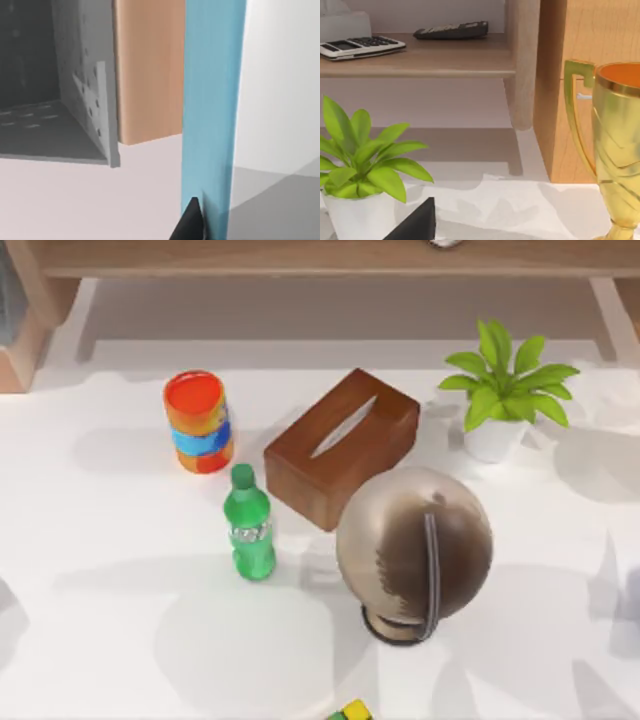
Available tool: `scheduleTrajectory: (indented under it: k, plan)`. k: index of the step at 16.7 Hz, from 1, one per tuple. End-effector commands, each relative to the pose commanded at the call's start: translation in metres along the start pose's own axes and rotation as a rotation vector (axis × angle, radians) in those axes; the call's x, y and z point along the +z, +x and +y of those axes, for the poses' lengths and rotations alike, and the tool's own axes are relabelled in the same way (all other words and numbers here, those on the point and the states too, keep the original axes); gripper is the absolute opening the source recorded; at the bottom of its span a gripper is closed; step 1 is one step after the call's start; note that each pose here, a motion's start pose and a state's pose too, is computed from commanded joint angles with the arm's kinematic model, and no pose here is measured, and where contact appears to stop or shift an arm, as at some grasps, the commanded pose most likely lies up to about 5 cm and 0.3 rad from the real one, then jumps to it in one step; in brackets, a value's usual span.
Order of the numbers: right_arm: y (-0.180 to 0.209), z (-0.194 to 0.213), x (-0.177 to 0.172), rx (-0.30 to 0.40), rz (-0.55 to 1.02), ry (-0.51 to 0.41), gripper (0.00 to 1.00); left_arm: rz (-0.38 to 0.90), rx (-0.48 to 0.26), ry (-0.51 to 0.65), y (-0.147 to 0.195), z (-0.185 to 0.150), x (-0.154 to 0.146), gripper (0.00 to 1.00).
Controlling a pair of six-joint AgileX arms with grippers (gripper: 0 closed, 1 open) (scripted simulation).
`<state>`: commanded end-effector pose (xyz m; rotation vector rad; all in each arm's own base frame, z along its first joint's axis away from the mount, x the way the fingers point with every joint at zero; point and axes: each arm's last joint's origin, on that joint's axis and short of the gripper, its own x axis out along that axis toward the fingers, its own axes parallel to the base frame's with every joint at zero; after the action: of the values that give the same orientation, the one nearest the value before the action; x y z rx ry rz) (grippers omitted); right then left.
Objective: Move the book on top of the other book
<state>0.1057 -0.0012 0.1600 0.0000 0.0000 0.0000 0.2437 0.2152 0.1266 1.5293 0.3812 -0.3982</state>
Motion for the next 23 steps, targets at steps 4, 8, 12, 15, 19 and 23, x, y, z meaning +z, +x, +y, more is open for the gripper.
scheduleTrajectory:
  k: [4, 8, 12, 15, 19, 23]
  plan:
    - [0.0000, 0.0000, 0.0000, 0.000, 0.000, 0.000, 1.00, -0.021, -0.024, 0.016, 0.0020, -0.0098, 0.0042, 0.00]
    - [0.0000, 0.0000, 0.0000, 0.000, 0.000, 0.000, 1.00, -0.020, -0.022, 0.020, 0.0026, -0.0084, 0.0044, 0.00]
    - [0.0000, 0.0000, 0.0000, 0.000, 0.000, 0.000, 1.00, -0.021, -0.024, 0.016, 0.0069, -0.0093, 0.0042, 0.00]
    - [0.0000, 0.0000, 0.0000, 0.000, 0.000, 0.000, 1.00, -0.021, -0.024, 0.016, 0.0069, -0.0093, 0.0042, 0.08]
    - [0.0000, 0.0000, 0.0000, 0.000, 0.000, 0.000, 1.00, -0.021, -0.024, 0.016, 0.0069, -0.0093, 0.0042, 0.38]
    - [0.0000, 0.0000, 0.0000, 0.000, 0.000, 0.000, 1.00, -0.021, -0.024, 0.016, 0.0069, -0.0093, 0.0042, 0.68]
